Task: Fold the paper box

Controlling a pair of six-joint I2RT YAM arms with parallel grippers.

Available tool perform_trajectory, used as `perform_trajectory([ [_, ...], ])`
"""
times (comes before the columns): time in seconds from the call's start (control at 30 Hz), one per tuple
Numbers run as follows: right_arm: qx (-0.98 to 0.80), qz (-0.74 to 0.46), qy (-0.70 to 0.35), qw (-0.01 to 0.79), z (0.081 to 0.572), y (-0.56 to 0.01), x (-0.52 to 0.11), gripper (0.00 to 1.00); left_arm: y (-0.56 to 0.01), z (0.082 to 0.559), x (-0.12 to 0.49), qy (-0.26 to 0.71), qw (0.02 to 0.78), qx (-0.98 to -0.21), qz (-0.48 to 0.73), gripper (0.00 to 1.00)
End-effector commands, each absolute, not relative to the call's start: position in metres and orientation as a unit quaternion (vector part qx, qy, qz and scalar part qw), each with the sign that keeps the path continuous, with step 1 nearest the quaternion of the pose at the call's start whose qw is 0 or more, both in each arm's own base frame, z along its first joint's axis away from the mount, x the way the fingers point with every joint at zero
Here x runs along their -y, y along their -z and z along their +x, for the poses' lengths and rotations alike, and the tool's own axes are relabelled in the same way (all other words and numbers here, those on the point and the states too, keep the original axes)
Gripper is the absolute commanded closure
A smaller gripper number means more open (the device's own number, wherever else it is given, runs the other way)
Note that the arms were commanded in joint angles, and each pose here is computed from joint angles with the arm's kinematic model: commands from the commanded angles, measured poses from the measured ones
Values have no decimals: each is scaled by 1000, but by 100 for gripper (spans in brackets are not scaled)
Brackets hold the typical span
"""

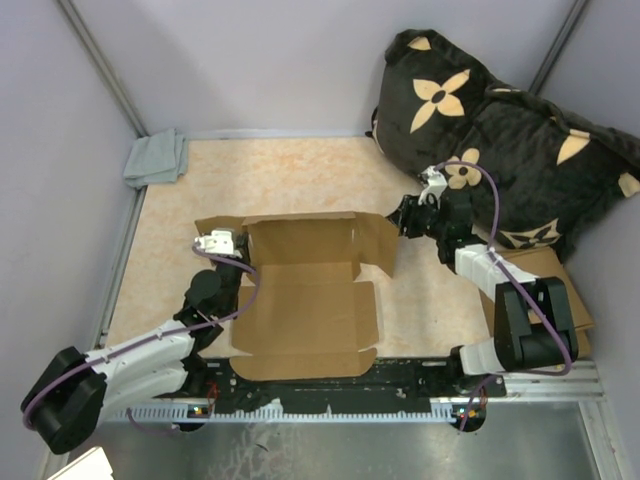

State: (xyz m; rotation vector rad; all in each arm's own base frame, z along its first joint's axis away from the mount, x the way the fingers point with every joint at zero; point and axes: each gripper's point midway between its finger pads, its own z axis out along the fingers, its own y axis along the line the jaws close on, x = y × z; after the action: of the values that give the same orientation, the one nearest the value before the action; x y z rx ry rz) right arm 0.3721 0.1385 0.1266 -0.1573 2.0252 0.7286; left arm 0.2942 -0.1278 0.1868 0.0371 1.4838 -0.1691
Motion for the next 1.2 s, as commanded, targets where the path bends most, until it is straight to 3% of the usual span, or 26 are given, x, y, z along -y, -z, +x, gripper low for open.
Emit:
perform_trajectory([
  [0.0,-786,-115,-341,503,361,-161,-154,51,-195,299,132,77,735,-674,9,100],
  [0.47,-811,-88,-340,468,345,-143,-150,48,-188,311,135,48,707,-705,6,100],
  [1.17,-756,-192,-420,464,307,-161,-198,41,-185,298,133,78,725,-684,15,100],
])
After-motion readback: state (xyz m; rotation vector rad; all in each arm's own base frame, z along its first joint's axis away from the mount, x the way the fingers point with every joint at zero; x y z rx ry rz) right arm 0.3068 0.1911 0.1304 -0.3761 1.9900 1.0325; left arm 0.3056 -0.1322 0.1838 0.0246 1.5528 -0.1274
